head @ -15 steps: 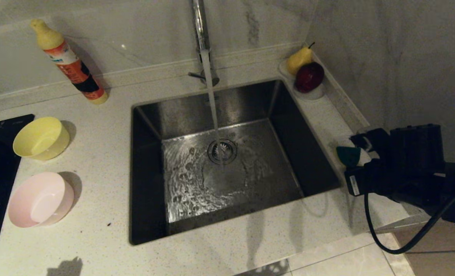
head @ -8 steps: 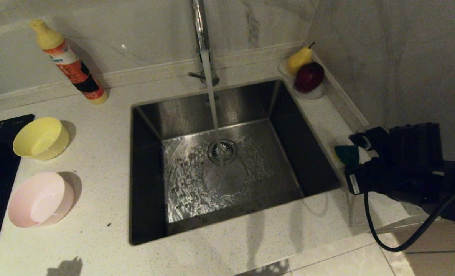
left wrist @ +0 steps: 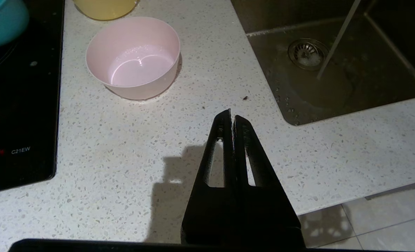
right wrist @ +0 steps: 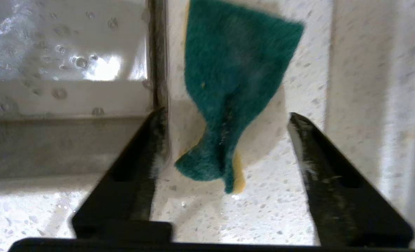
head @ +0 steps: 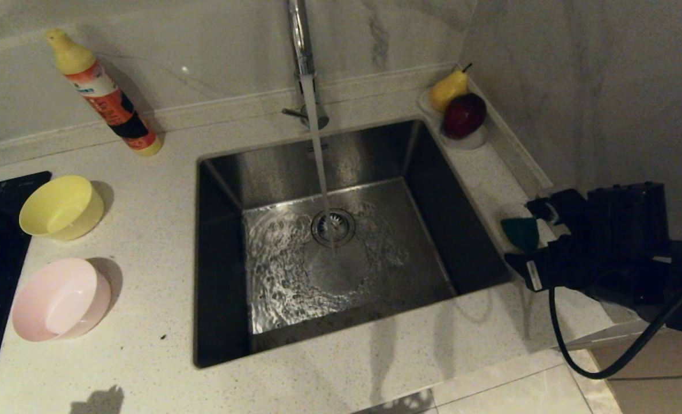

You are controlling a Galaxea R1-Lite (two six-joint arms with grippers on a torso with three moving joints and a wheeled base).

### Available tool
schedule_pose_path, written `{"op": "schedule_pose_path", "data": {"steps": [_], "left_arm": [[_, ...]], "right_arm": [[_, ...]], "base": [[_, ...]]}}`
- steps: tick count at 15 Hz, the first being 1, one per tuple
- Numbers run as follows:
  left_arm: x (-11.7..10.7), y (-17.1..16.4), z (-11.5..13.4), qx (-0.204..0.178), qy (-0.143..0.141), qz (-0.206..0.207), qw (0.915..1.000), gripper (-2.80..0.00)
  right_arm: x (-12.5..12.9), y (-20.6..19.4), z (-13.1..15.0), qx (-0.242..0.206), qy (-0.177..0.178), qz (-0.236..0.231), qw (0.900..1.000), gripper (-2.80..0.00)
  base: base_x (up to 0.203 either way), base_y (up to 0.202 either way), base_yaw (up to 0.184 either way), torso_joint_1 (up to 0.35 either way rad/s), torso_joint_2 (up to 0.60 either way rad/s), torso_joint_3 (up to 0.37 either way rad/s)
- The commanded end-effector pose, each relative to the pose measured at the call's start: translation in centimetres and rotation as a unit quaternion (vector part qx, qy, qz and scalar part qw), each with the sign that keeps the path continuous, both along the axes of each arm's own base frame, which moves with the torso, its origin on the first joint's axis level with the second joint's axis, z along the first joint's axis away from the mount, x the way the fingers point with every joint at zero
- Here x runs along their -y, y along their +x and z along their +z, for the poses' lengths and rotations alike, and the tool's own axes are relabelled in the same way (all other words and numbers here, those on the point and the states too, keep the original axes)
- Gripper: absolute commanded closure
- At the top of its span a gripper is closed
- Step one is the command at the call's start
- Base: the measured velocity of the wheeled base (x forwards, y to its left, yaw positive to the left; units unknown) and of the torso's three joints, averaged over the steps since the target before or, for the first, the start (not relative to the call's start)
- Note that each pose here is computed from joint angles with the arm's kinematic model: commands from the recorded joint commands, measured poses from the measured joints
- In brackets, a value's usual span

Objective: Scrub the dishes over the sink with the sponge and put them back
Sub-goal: Put down the sponge

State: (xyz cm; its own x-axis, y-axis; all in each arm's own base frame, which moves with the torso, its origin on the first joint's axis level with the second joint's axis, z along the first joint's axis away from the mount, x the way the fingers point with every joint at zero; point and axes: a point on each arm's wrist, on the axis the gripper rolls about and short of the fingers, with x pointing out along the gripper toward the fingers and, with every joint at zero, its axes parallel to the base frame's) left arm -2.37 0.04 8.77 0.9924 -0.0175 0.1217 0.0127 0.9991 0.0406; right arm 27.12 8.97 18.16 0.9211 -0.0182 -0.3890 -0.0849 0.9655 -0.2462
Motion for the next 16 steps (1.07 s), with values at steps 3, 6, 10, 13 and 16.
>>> {"op": "schedule_pose_path", "data": {"steps": [3, 6, 10, 13, 16], "left_arm": [[0.0, 0.3, -1.1, -0.02, 0.001, 0.0, 0.9998, 0.0], [0.0, 0.3, -1.1, -0.02, 0.001, 0.0, 0.9998, 0.0], [0.0, 0.3, -1.1, -0.02, 0.001, 0.0, 0.9998, 0.0], [0.0, 0.3, -1.1, -0.02, 0.001, 0.0, 0.9998, 0.0], [0.0, 0.3, -1.1, -0.02, 0.001, 0.0, 0.9998, 0.0]], "right_arm": [[0.1, -0.9, 2.0, 0.029, 0.01, 0.004, 1.0, -2.8], [-0.2, -2.8, 4.2, 0.063, 0.025, 0.023, 0.997, 0.0], [0.8, -7.0, 7.7, 0.125, 0.047, 0.045, 0.99, 0.0], [2.1, -10.8, 9.6, 0.159, 0.039, 0.07, 0.984, 0.0], [3.7, -14.5, 9.7, 0.18, 0.044, 0.104, 0.977, 0.0]], "base": [[0.0, 0.0, 0.0, 0.0, 0.0, 0.0], [0.0, 0.0, 0.0, 0.0, 0.0, 0.0], [0.0, 0.0, 0.0, 0.0, 0.0, 0.0], [0.0, 0.0, 0.0, 0.0, 0.0, 0.0], [0.0, 0.0, 0.0, 0.0, 0.0, 0.0]]}}
